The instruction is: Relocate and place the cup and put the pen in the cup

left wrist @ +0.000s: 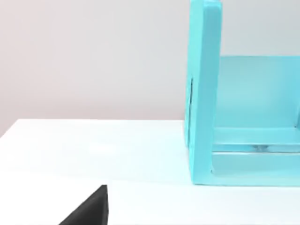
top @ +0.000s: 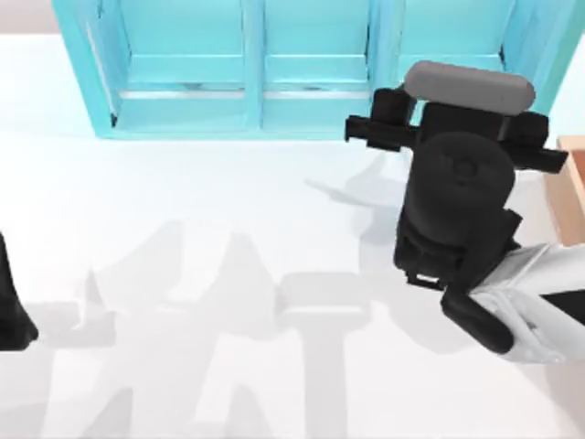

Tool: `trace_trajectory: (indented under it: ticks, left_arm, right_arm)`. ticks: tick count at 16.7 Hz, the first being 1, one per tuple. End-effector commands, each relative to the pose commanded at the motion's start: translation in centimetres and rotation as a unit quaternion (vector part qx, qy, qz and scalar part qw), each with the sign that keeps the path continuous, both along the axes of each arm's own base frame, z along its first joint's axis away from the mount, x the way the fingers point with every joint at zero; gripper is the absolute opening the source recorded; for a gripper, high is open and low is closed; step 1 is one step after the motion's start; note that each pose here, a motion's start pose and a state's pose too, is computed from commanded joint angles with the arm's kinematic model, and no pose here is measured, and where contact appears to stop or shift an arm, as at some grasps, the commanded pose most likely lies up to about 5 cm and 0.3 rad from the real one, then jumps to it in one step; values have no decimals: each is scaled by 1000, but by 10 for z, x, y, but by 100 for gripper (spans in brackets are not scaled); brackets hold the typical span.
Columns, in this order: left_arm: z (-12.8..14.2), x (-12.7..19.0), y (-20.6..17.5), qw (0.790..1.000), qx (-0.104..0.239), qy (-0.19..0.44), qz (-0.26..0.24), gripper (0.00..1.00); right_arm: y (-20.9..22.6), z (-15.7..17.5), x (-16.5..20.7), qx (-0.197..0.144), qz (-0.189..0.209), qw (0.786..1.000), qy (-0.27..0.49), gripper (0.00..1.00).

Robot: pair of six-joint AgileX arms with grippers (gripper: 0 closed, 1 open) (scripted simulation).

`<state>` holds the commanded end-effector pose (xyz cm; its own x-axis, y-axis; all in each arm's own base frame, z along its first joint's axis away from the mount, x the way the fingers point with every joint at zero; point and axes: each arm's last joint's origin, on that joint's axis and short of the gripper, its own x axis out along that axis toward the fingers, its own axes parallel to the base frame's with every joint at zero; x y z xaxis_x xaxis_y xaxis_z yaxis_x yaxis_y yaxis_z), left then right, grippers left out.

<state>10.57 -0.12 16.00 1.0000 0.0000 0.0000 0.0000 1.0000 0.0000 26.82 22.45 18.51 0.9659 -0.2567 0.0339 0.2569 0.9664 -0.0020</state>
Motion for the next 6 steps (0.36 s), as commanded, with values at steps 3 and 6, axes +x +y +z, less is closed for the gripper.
trace_trajectory:
  ticks: [3, 6]
  left_arm:
    - [0, 0, 0, 1000, 0, 0, 0, 100]
    - [0, 0, 0, 1000, 0, 0, 0, 100]
  right_arm:
    - [0, 0, 0, 0, 0, 1000, 0, 100]
    - [0, 0, 0, 0, 0, 1000, 0, 100]
